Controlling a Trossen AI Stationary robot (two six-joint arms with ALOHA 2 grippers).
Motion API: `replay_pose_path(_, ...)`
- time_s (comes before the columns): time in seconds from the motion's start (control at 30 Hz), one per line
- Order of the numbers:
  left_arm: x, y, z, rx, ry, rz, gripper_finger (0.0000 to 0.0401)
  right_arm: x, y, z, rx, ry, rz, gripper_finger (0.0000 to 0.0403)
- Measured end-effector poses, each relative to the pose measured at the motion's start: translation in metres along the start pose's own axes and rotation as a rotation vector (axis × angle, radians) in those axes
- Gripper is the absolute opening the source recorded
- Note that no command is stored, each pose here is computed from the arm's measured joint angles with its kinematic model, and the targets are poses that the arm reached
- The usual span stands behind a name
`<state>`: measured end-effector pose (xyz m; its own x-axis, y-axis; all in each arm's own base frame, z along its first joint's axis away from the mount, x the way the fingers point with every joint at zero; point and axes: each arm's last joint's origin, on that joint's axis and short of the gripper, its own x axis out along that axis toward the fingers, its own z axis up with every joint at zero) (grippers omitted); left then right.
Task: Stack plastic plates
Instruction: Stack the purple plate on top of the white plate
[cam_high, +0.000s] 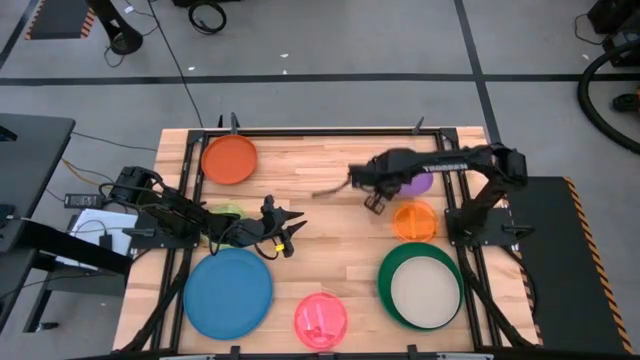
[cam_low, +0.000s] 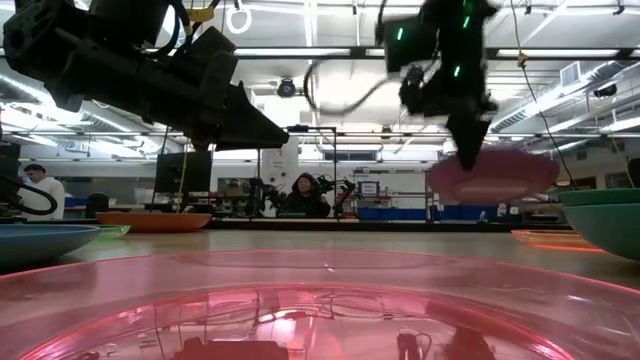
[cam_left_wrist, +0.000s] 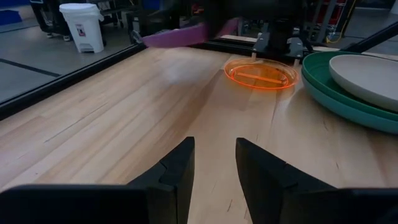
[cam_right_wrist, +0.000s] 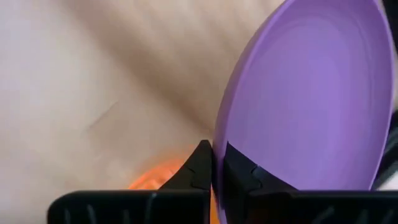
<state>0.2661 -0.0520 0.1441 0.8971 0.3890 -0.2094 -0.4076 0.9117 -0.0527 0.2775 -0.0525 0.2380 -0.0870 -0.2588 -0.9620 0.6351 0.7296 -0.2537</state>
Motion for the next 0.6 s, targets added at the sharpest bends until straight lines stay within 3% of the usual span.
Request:
replay_pose_path(0.13,0.000,0.000,0.000,0.000,0.000,0.000,0.0123,-0.045,0.033,-0.035,-0.018,-0.004,0.052,0.0019)
replay_pose_path(0.33,0.000,0.000,0.000,0.000,0.000,0.001,0.0123,-0.103,0.082,-0.103,-0.037,0.020,0.222,0.0019)
replay_pose_path(0.47,0.001,0.001,0.001,-0.015,-0.010,0.002,0.0123,-0.123,0.107,-0.150,-0.004,0.061,0.342,0.0019)
replay_pose_path(0.6,0.001,0.000,0.004,-0.035,-0.035,-0.003,0.0123,-0.133,0.124,-0.195,-0.066,0.118,0.440,0.0019)
